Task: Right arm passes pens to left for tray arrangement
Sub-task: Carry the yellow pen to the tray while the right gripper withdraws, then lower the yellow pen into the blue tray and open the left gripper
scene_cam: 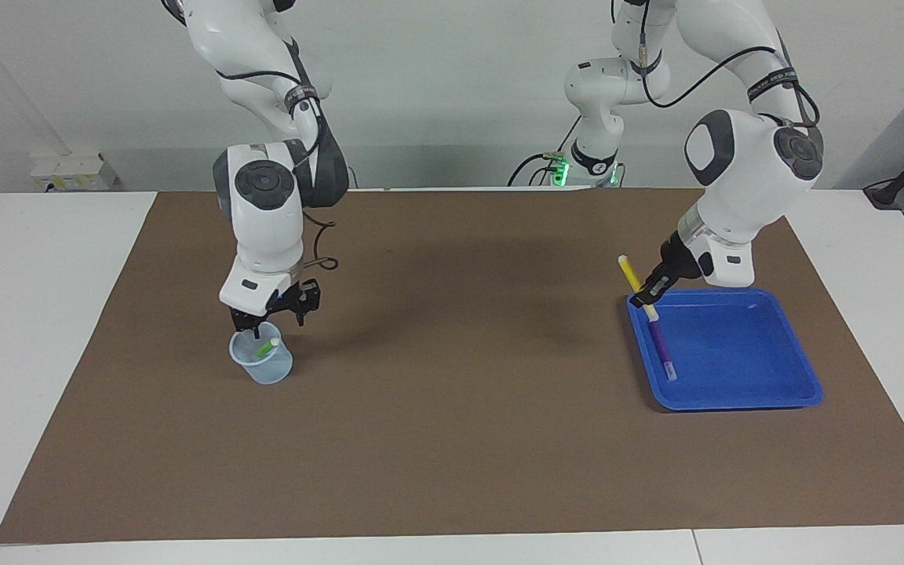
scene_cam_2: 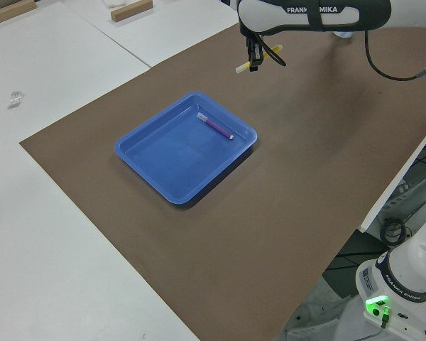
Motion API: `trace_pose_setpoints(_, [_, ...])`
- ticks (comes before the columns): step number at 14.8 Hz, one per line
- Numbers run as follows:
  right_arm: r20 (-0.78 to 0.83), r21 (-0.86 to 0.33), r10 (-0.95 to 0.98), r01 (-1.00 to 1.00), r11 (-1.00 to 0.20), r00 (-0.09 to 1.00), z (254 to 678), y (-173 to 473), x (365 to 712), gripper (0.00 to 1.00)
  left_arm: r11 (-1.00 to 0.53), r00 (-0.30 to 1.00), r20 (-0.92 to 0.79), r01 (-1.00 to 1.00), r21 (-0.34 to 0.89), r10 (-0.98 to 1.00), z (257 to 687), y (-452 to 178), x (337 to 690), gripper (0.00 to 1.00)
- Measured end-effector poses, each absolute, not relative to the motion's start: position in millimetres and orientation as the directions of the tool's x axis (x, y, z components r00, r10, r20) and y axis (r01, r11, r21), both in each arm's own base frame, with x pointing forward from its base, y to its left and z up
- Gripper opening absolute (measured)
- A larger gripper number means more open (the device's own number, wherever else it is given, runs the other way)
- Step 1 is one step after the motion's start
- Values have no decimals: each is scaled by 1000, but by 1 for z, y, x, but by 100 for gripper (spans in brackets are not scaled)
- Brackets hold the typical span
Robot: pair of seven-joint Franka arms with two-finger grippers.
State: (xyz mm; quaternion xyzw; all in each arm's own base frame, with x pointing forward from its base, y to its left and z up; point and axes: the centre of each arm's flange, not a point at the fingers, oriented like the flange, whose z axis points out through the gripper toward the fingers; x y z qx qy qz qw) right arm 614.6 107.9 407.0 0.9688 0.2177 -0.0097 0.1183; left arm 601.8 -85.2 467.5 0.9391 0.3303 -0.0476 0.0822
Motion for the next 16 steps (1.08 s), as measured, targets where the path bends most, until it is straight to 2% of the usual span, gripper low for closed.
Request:
trace_pose_setpoints(5, [-87,226,423,432,-873,902,396,105,611,70,-910,915,-65,403,95,399,466,-23,607,18])
trace_pose_setpoints(6, [-89,226,424,433,-873,901,394,105,610,65,-934,937,-50,348,80,345,466,-17,607,18])
trace_pose_setpoints(8, [-91,226,426,435,-871,900,392,104,610,47,-962,965,-29,263,72,262,467,-11,608,18])
trace_pose_setpoints(13, [-85,223,432,440,-870,898,385,89,611,41,-997,996,35,83,3,83,456,24,616,18])
trace_pose_setpoints(16, [-83,223,436,443,-869,896,385,91,611,41,-1000,998,59,22,-9,22,424,35,625,18])
